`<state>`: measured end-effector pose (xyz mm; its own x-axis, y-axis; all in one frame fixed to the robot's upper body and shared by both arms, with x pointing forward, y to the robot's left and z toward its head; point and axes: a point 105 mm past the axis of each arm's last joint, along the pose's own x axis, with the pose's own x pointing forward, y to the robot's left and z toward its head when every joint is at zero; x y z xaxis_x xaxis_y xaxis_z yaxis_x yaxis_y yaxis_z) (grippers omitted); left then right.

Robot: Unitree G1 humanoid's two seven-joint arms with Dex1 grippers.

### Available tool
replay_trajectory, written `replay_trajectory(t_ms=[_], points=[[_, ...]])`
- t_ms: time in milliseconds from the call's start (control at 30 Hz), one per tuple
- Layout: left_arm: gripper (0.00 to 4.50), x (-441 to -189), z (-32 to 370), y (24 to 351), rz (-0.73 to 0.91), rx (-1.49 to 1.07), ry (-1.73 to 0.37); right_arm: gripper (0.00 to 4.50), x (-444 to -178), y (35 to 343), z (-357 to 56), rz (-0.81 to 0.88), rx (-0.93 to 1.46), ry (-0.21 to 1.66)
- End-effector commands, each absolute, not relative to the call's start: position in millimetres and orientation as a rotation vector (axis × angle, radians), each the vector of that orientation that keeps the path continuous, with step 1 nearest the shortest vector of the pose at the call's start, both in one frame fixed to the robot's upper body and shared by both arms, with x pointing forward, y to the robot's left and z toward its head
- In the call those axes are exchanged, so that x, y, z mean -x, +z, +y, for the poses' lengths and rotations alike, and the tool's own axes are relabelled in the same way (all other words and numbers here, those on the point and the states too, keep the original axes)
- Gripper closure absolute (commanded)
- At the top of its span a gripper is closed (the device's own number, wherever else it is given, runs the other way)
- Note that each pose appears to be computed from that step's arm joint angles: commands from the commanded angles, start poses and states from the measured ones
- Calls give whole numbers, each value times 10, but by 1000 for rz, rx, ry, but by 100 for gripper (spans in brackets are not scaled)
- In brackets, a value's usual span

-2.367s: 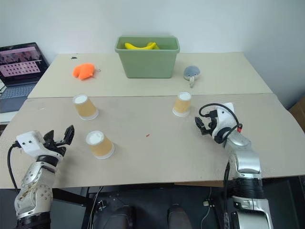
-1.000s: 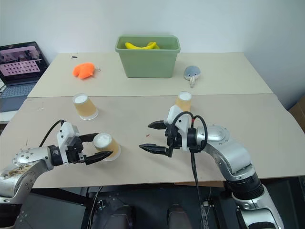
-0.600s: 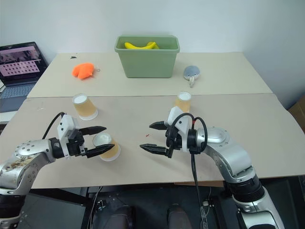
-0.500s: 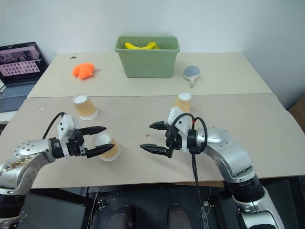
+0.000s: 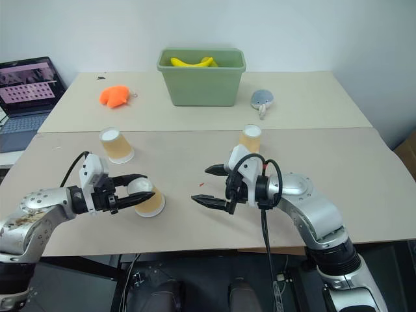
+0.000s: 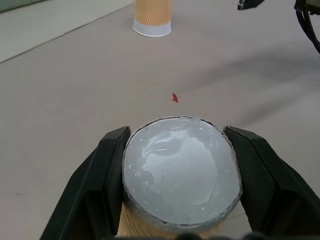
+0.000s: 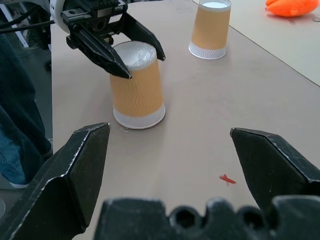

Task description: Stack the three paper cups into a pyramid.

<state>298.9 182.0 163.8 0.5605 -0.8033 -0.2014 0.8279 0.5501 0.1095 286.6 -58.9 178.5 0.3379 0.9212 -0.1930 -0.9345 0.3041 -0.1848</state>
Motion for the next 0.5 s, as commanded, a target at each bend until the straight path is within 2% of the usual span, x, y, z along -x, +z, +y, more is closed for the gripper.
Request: replay_trajectory(t_ms=[33, 200, 300, 500], points=[[195, -3113, 1696, 1818, 74, -219, -1019, 0, -2978, 1927, -595, -14, 302, 1172], [195, -3428, 1352, 1971, 24, -237, -1152, 0, -3133, 1929, -622, -24, 307, 1064], [195, -3614, 1107, 1923, 32, -277, -1240, 0, -3177, 1904, -657, -23, 304, 995], [195, -3746, 609, 1827, 61, -316, -1450, 0, -3114, 1917, -761, -33, 270, 904]])
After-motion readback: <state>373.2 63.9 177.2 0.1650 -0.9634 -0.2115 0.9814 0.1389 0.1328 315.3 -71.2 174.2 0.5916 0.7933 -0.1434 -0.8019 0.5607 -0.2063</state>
